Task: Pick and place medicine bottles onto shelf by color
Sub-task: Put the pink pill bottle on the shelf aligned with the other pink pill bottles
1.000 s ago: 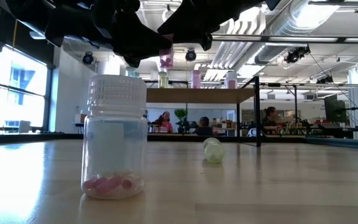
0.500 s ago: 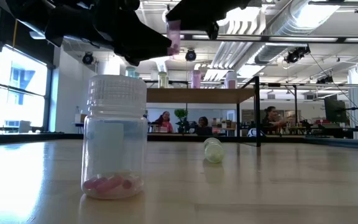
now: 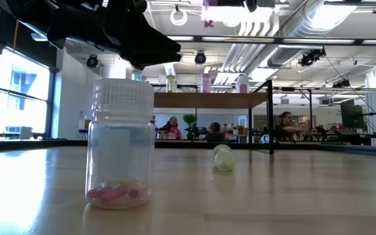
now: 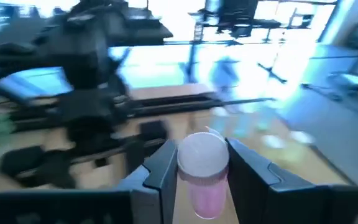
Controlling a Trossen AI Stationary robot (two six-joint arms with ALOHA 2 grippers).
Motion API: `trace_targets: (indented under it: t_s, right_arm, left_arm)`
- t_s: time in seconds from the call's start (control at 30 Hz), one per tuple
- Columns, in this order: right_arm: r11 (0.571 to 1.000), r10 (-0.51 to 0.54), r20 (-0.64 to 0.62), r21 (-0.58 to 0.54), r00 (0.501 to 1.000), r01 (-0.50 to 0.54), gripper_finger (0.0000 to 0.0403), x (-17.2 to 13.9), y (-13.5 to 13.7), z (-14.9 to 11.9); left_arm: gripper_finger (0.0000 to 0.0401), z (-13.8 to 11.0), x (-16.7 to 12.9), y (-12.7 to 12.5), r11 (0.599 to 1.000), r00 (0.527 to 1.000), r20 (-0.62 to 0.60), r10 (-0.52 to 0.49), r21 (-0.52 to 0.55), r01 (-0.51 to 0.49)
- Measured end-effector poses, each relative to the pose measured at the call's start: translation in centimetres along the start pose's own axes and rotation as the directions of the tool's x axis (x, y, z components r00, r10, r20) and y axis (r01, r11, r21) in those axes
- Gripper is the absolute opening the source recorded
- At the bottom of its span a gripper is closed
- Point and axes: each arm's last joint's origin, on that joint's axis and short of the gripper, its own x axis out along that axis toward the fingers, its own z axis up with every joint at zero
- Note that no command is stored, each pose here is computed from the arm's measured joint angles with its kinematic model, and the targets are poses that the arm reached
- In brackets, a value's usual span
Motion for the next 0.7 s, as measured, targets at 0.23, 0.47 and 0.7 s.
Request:
trace_targets:
  t_s: [0.23, 0.47, 0.7]
  right_arm:
    - [0.997, -0.042, -0.083, 0.054, 0.996, 0.047, 0.0102, 1.6, -1.9, -2.7]
    - [0.985, -0.051, -0.063, 0.162, 0.997, 0.06, 0.0103, 2.7, -3.2, -6.7]
    - [0.973, -0.086, -0.094, 0.208, 0.992, 0.104, 0.0103, 4.0, -4.0, -8.7]
  left_arm:
    - [0.0239, -0.1, 0.0, 0.0, 1.0, 1.0, -0.005, 0.0, 0.001, 0.0]
    - [0.0239, 0.0, 0.0, 0.0, 1.0, 1.0, -0.005, 0.001, 0.001, -0.001]
    - [0.0239, 0.0, 0.0, 0.0, 1.0, 1.0, -0.003, 0.001, 0.001, -0.001]
